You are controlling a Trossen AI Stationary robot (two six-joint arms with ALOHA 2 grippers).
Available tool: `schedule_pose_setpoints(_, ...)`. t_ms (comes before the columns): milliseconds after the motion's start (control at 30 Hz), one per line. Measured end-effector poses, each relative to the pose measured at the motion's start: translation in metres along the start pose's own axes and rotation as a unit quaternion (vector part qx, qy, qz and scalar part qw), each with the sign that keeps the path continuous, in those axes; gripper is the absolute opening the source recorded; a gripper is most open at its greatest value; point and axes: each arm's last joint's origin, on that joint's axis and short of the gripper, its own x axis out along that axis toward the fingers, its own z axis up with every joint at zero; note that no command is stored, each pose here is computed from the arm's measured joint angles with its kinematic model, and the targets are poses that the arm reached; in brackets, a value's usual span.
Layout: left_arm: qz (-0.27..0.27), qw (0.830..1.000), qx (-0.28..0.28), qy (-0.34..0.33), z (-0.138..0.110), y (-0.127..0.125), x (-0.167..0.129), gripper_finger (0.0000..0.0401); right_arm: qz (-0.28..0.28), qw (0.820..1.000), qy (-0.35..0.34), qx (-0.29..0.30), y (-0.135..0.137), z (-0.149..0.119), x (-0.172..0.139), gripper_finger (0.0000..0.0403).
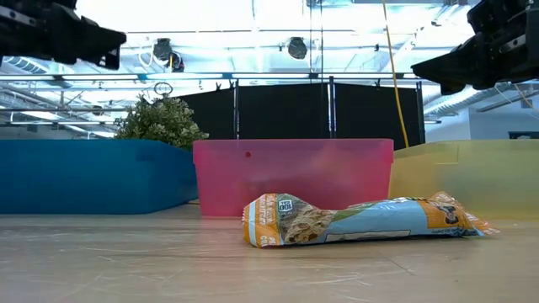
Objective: Pick and place Granola Bars by type
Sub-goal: Put the yellow granola bar into the red bin
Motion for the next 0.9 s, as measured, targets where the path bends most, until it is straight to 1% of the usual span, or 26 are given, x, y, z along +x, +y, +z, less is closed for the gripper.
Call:
schedule_pose_setpoints(133,0.005,1.0,-0.001,0.004,-0.005,-0.001,0.001,0.0001,-0.001,1.0,-0.005,-0.011,0.0,0.001,0.0,0.0)
schedule_pose_setpoints(200,0.017,1.0,-0.003,0.007,-0.005,0.0,0.001,0.0004,-0.003,0.999,-0.024,-0.024,0.0,0.005,0.001,0.0)
schedule_pose_setpoints(300,0.029,1.0,-0.002,0.009,-0.005,0.001,0.001,0.002,-0.004,0.999,-0.037,-0.037,0.001,0.026,0.005,0.0)
schedule_pose_setpoints(367,0.029,1.0,-0.002,0.009,-0.005,0.001,0.001,0.003,0.005,0.999,-0.019,-0.049,0.004,0.044,0.01,0.0)
schedule_pose_setpoints(433,0.029,1.0,-0.002,0.009,-0.005,0.001,0.001,0.0037,0.008,0.998,0.014,-0.06,0.009,0.063,0.021,0.0)
schedule_pose_setpoints(500,0.029,1.0,-0.002,0.009,-0.005,0.001,0.001,0.0039,-0.002,0.996,0.056,-0.066,0.018,0.082,0.035,0.0)
schedule_pose_setpoints(600,0.029,1.0,-0.001,0.01,-0.005,0.001,0.001,0.0038,-0.004,0.986,0.143,-0.082,0.036,0.103,0.065,0.0)
schedule_pose_setpoints(733,0.029,1.0,-0.003,0.012,-0.005,0.001,0.001,0.0032,0.025,0.96,0.257,-0.108,0.07,0.118,0.111,0.0)
schedule_pose_setpoints(900,0.027,0.999,-0.007,0.022,-0.007,0.0,0.001,0.0024,0.091,0.923,0.355,-0.115,0.115,0.125,0.164,0.0004)
